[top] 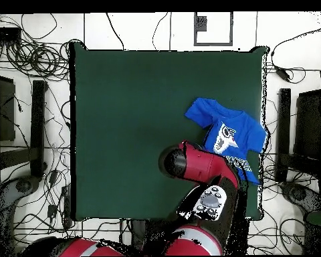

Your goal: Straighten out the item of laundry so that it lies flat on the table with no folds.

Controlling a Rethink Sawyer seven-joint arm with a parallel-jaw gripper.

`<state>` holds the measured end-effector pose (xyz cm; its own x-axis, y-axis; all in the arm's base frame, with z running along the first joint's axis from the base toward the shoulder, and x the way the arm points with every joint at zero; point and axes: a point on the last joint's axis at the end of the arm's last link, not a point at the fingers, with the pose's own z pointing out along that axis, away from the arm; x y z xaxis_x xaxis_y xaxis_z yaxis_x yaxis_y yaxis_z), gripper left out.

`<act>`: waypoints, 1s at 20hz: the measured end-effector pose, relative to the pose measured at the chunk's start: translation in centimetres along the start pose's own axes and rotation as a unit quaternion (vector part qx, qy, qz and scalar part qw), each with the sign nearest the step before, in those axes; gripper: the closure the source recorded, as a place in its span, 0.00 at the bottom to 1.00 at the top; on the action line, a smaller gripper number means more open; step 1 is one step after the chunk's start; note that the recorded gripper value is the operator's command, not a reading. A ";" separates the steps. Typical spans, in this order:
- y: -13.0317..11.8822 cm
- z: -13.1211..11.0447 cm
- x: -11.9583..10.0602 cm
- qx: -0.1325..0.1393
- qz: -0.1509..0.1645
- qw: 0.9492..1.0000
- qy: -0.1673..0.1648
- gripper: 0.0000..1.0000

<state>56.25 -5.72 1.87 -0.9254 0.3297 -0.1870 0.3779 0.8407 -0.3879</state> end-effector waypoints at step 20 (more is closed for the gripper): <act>4.9 -2.3 3.8 -0.014 0.013 1.000 0.018 1.00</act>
<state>54.48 0.59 1.32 -0.9160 0.3665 -0.1631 0.4011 0.8432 -0.3579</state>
